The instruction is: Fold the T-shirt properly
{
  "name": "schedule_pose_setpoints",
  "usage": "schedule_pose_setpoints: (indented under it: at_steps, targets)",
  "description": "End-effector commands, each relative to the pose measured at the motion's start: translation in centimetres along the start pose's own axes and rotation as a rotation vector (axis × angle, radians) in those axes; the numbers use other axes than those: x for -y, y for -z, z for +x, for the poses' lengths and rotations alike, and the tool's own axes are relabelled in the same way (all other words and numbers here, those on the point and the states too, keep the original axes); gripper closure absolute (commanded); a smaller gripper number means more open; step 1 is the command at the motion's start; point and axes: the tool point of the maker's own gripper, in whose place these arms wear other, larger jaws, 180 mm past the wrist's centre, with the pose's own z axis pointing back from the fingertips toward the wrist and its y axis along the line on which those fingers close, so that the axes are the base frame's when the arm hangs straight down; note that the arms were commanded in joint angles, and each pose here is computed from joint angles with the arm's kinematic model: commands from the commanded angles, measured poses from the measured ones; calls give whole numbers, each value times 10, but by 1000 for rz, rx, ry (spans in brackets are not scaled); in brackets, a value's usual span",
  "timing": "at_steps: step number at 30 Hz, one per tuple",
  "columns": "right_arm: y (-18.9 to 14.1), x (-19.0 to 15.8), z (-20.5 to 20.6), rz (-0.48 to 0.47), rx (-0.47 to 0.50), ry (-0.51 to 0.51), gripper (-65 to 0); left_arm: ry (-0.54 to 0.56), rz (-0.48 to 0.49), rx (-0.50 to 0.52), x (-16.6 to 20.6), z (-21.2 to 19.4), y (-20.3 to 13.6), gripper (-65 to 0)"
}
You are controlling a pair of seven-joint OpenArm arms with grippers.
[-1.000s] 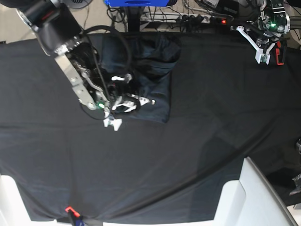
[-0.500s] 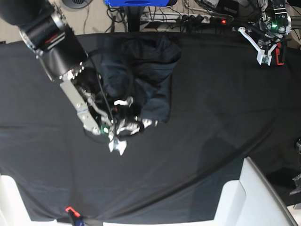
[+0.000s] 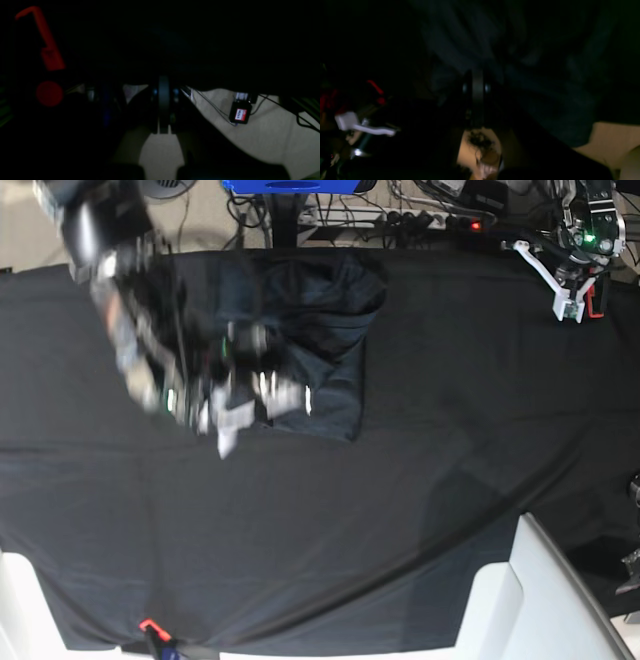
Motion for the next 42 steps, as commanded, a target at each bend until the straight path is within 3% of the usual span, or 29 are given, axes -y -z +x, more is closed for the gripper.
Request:
schedule_pose_setpoints:
  at_steps: [1,4,8,17,21,28,42]
  targets:
    - [-5,-9,13,29,66,-23,0,15,16,29,-7,10,-5,0]
    - [-1,16,11,-17,123,-12,0,19,14,34,-6,12,-5,0]
    - [4,34,9,-59,113,-7,0,22,12,35,-5,12,-5,0]
    - [8,51,15,-103,127,2,0,23,11,35,-4,12,-5,0]
    - [19,48,13,-106,110,21,0,23,11,35,-4,12,-5,0]
    - [40,18,4,-90,99,-137,0,23,11,35,-4,12,-5,0]
    - [39,-16,38,-62,143,-161,0,18,13,28,-6,9,-4,0]
